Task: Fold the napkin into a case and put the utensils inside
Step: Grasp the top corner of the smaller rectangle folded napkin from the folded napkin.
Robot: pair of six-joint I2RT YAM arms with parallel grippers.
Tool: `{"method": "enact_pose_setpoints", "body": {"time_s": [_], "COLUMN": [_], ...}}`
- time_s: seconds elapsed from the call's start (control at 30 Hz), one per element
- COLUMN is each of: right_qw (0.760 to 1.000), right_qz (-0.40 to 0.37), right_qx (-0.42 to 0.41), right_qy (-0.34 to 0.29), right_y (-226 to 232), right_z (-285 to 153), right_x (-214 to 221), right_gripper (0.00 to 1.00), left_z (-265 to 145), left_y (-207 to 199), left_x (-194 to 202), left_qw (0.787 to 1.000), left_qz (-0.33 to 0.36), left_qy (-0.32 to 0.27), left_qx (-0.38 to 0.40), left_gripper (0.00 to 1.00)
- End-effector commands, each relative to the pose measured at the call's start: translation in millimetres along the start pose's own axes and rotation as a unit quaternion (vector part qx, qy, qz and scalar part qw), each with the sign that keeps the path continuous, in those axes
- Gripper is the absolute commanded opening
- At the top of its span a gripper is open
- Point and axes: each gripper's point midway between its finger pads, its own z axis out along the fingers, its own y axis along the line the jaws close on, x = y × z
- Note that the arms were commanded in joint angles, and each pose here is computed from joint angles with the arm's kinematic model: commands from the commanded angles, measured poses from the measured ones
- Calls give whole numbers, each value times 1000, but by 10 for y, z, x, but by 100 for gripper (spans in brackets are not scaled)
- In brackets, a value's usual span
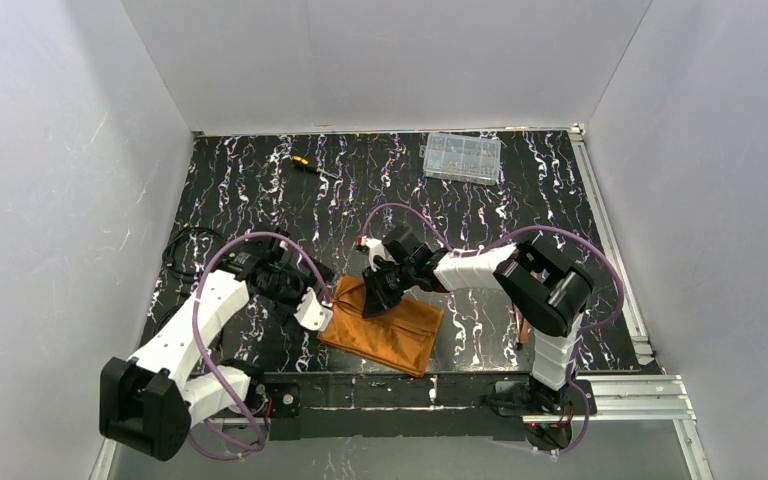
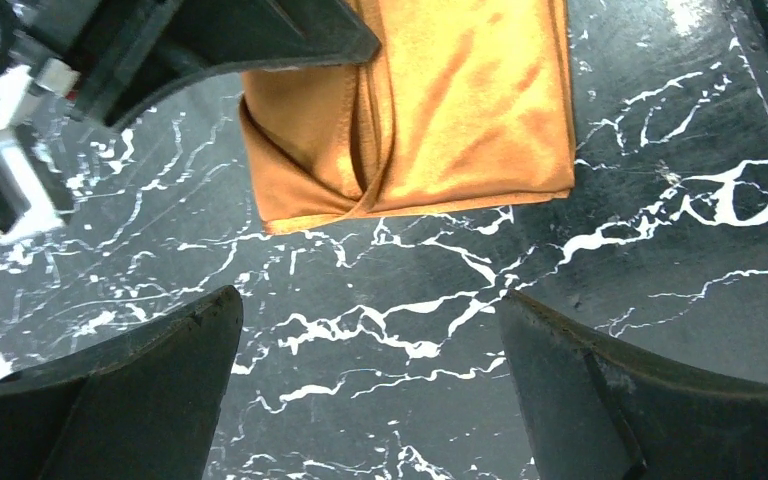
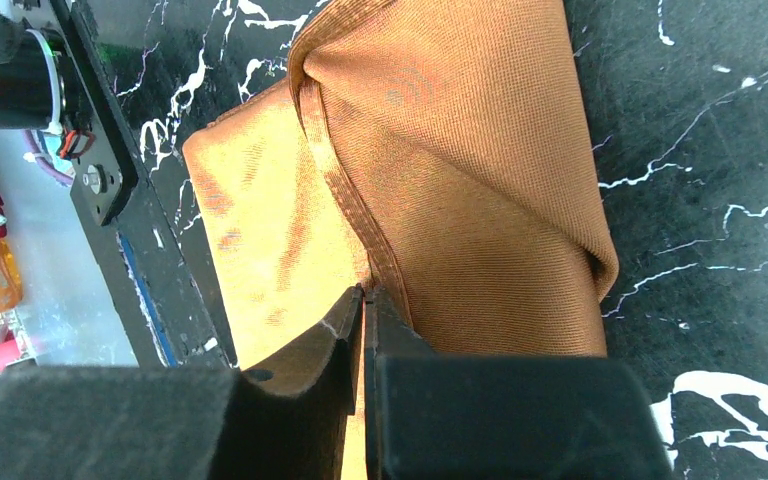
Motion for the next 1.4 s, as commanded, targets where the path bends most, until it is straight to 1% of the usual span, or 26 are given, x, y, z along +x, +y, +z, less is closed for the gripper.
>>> {"method": "enact_pose_setpoints", "body": {"time_s": [0.0,0.07,0.1,0.2,0.4,0.53,0.63,0.8,0.93,1.07,1.23,1.3,1.37], "right_qw": [1000,1000,1000,1000,999,998,997,996,996,996,996,996,996], "right_qz": [-1,-3,-4,-5,-17,-27,-26,-33,-40,-39,-37,-37,-36], "right_qx": [10,10,10,4,-5,-12,-18,-23,-25,-25,-23,-22,-24], "right_qy": [-10,-7,-4,11,34,47,64,74,76,76,76,76,76], "right_y": [-5,-5,-6,-13,-43,-65,-70,-83,-88,-88,-104,-108,-108], "right_z": [-73,-80,-80,-60,-17,46,76,132,129,126,106,104,110], "right_x": [-24,-4,6,54,144,126,140,96,80,93,137,141,137], "right_gripper": [15,15,15,15,14,14,13,12,12,12,12,12,12], "left_z": [43,111,167,273,431,528,568,621,668,747,828,848,876], "left_y": [-174,-248,-345,-469,-619,-646,-679,-646,-727,-748,-710,-708,-700], "left_x": [40,80,94,71,62,5,0,24,59,83,98,115,132], "left_qw": [999,999,998,994,984,976,972,969,964,958,949,944,940], "left_qz": [-21,2,22,85,153,195,211,220,240,261,292,307,317], "left_qy": [-13,-12,-15,-31,-52,-76,-84,-89,-88,-92,-100,-100,-102], "left_qx": [43,44,54,59,67,56,63,65,79,74,65,69,69], "left_gripper": [98,99,99,99,99,97,90,80,71,67,58,52,49]}}
